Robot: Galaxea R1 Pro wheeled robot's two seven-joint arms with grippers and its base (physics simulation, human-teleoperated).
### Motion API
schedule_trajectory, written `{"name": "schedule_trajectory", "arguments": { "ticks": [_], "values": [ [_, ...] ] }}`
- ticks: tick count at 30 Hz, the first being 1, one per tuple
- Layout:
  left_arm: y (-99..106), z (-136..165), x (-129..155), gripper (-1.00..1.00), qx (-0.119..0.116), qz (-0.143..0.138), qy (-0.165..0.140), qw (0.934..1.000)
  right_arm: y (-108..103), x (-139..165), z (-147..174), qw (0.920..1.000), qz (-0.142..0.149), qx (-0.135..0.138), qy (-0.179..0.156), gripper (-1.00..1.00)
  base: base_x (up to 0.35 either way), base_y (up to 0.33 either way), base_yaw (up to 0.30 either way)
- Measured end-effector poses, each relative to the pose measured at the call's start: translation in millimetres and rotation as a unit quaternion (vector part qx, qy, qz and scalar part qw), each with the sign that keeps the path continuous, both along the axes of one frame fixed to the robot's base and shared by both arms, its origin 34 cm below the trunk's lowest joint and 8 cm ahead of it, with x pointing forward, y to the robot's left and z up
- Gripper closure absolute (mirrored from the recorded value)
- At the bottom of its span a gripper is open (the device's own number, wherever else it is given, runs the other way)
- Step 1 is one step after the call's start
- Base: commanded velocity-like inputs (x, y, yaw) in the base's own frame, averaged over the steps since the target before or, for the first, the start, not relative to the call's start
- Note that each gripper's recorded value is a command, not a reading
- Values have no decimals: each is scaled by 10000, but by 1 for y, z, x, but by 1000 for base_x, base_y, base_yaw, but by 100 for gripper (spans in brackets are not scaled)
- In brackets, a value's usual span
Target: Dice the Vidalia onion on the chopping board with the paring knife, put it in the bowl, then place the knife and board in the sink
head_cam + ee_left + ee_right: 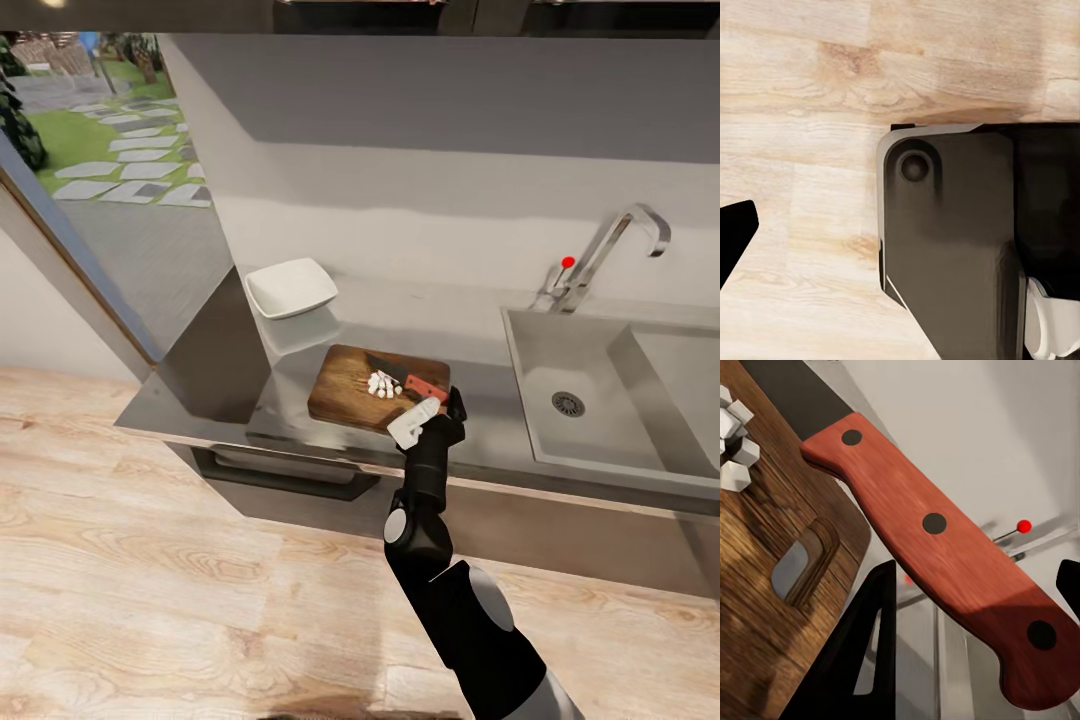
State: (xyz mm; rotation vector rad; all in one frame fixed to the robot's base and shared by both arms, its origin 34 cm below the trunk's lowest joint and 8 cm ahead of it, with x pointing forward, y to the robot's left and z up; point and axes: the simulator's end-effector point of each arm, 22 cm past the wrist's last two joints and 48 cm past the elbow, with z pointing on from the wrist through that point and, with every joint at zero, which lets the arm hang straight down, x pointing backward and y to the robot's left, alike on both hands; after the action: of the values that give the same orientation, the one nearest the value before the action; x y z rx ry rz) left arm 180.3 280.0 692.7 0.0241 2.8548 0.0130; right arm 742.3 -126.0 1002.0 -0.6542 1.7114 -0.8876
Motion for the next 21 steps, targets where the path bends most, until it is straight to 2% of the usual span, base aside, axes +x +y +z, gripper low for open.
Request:
{"name": "schedule_trajectory", "arguments": {
  "ticks": [2,4,6,8,9,12,14,16,18,21],
  "values": [
    [0,0,0,-100,0,0,0,10000,-1,1,4,10000,-22,86,-34,100,0,0,0],
    [0,0,0,-100,0,0,3,10000,-8,3,15,9994,-113,292,-130,100,0,0,0],
    [0,0,-1,-100,-3,4,6,10000,-35,6,22,9970,-438,611,-183,100,0,0,0],
    [-1,0,-1,-100,-3,5,8,10000,-84,8,16,9893,-1021,1038,-116,100,0,0,0],
    [-1,0,-1,-100,-4,5,8,10000,-96,7,11,9860,-1167,1188,-76,100,0,0,0],
    [-1,0,-1,-100,-4,6,14,10000,-119,4,-8,9722,-1493,1801,119,100,0,0,0],
    [0,-1,-4,-100,-2,7,41,10000,-144,-1,-26,9568,-1815,2251,293,100,0,0,0],
    [0,-2,-7,-100,0,10,75,10000,-165,-6,-45,9422,-2008,2635,504,100,0,0,0],
    [0,-3,-12,-100,2,14,131,9999,-188,-12,-65,9292,-2040,2978,793,100,0,0,0],
    [0,-4,-16,-100,3,22,171,9999,-219,-23,-83,9124,-2135,3340,1022,100,2,-2,0]
  ]
}}
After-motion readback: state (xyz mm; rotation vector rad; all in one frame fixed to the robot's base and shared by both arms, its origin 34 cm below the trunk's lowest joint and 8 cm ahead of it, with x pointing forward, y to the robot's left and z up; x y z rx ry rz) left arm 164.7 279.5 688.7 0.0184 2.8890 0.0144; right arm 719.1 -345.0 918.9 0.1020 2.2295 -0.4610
